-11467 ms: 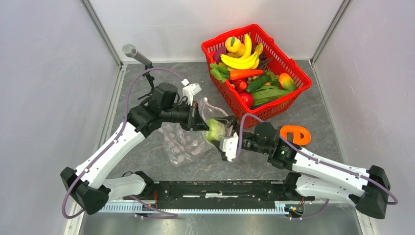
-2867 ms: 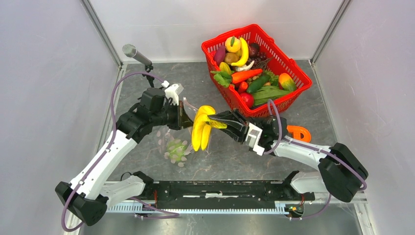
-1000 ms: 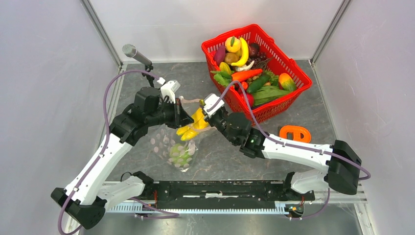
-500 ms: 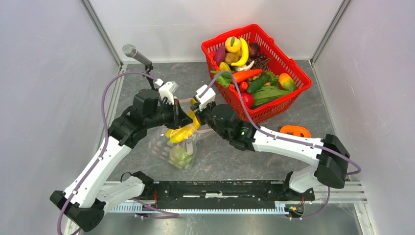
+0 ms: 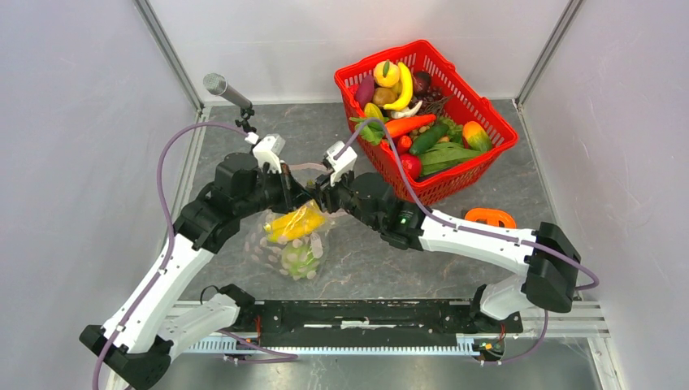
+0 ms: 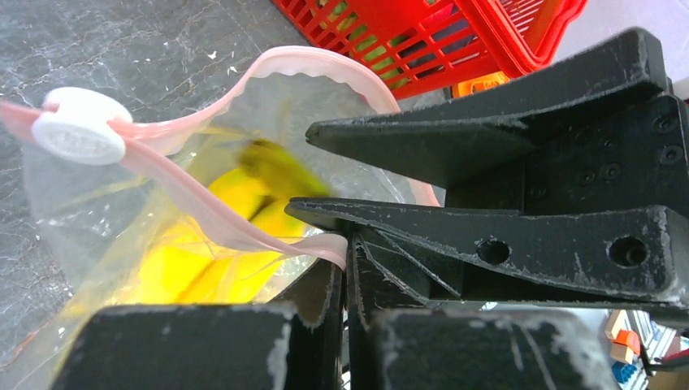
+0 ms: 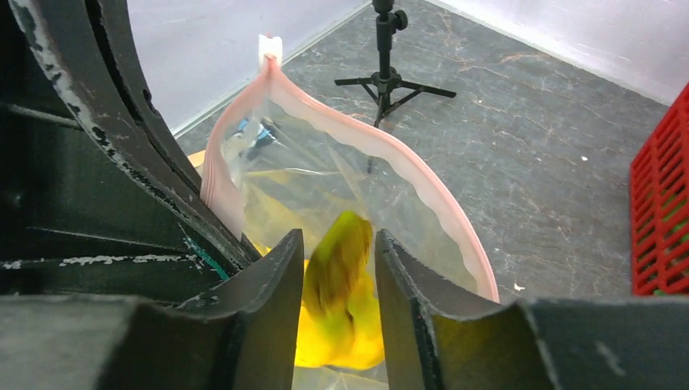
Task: Place the food in the zip-top bag and seal the zipper
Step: Place the fake fruit in the zipper food storage bag.
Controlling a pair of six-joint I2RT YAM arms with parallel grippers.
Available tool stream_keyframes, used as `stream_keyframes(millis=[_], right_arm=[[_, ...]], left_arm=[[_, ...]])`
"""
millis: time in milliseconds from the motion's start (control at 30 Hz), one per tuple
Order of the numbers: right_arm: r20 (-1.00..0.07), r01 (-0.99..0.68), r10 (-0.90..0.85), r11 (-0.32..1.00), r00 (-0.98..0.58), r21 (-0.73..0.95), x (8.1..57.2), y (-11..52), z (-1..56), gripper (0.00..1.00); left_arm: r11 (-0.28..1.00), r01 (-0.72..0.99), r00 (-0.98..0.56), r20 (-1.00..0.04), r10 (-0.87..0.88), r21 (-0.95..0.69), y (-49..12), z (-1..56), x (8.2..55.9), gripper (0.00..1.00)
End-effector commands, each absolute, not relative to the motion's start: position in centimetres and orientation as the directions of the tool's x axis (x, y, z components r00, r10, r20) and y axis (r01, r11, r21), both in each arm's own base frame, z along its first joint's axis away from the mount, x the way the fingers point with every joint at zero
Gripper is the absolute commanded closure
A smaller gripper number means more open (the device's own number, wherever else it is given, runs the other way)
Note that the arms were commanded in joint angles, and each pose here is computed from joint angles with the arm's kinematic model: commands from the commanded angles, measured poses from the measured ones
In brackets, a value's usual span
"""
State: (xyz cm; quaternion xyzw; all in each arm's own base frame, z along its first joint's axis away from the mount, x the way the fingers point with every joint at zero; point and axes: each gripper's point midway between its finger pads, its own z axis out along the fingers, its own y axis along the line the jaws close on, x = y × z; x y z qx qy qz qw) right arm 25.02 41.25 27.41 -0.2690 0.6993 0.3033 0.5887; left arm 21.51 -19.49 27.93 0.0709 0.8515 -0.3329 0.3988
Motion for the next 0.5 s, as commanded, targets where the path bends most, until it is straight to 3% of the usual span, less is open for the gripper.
stream_keyframes(millis=[0, 100, 133, 333, 467], right_arm=[[-0.987, -0.818, 0.117, 0.553, -0.112, 0.159, 22.7, 41.8, 32.4, 0.54], [-0.985, -0.852, 0.166, 0.508, -0.046, 0.126, 21.5, 40.4, 35.5, 0.34], [-0.985, -0.851, 0.173, 0.514, -0.023, 0.111, 21.5, 39.7, 36.3, 0.32], [-0.993, -0.728, 0.116, 0.683, 0.036, 0.053, 23.6, 34.1, 37.3, 0.27], [-0.999, -0.741, 0.025, 0.67, -0.039, 0.046, 24.2, 34.3, 34.4, 0.24]], left_arm=[[0.762, 0.38, -0.621, -0.755, -0.21, -0.524, -19.3, 29.4, 22.1, 0.98], [0.78, 0.361, -0.603, -0.766, -0.222, -0.511, -18.6, 29.3, 22.2, 0.98], [0.783, 0.359, -0.6, -0.769, -0.222, -0.507, -18.5, 29.3, 22.2, 0.98], [0.779, 0.372, -0.593, -0.774, -0.219, -0.505, -18.4, 29.5, 22.0, 0.98], [0.768, 0.386, -0.592, -0.776, -0.218, -0.51, -18.7, 29.6, 21.8, 0.98]])
